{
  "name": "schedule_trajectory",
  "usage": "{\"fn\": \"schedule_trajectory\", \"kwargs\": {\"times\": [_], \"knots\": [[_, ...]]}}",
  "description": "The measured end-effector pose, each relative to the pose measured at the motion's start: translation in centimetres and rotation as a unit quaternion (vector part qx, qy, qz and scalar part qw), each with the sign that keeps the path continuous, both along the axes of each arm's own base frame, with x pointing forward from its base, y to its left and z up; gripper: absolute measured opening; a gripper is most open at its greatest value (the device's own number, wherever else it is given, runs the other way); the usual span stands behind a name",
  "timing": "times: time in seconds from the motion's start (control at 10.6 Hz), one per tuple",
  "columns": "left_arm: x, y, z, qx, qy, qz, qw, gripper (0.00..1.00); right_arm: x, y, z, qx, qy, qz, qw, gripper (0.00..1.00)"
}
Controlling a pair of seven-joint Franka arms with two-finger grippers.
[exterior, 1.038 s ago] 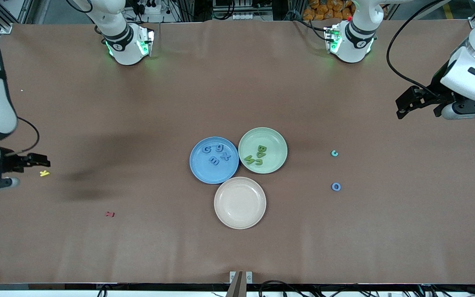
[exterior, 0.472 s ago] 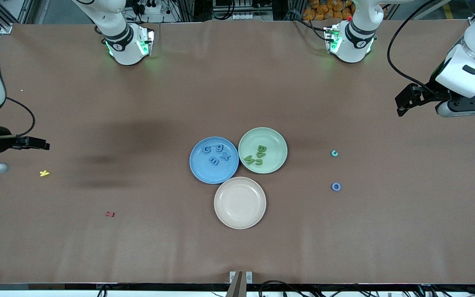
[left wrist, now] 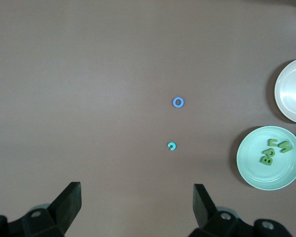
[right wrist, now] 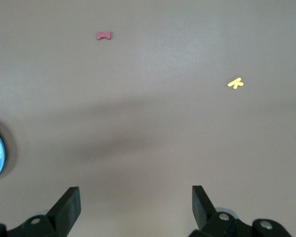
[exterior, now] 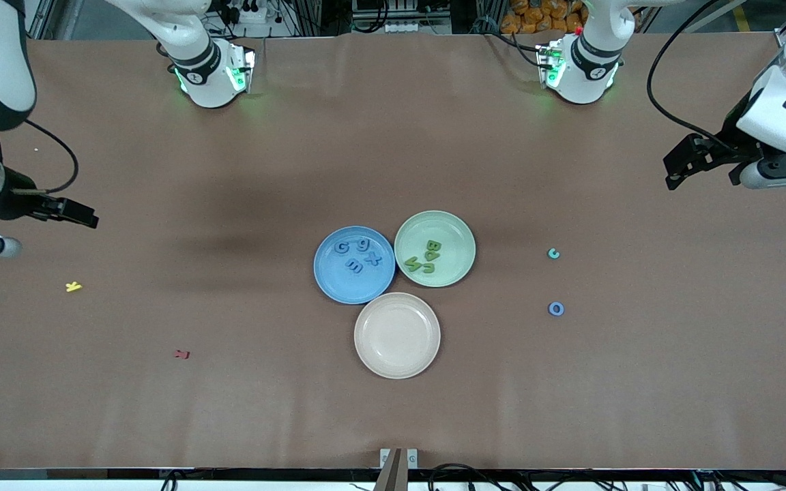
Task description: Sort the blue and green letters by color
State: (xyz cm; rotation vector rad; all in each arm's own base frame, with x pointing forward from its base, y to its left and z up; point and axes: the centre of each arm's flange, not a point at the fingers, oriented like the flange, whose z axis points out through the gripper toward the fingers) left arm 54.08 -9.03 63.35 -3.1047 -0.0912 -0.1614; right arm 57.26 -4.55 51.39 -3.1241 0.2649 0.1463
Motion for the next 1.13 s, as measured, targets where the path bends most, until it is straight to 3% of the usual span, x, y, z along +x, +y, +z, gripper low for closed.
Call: {"fn": "schedule_trajectory", "kwargs": {"times": [0.47, 1.13], "knots": [[-1.2, -0.9, 1.5, -0.005, -0.007, -0.007, 1.0, 1.0, -0.6, 2.2, 5.9, -0.004, -0.057, 0.017, 0.998, 1.0], [-1.3, -1.0, 1.6, -0.006, -0.008, -0.008, 1.0, 1.0, -0.4, 4.6, 10.9, -0.003, -0.096, 0.039, 0.995, 1.0]]}}
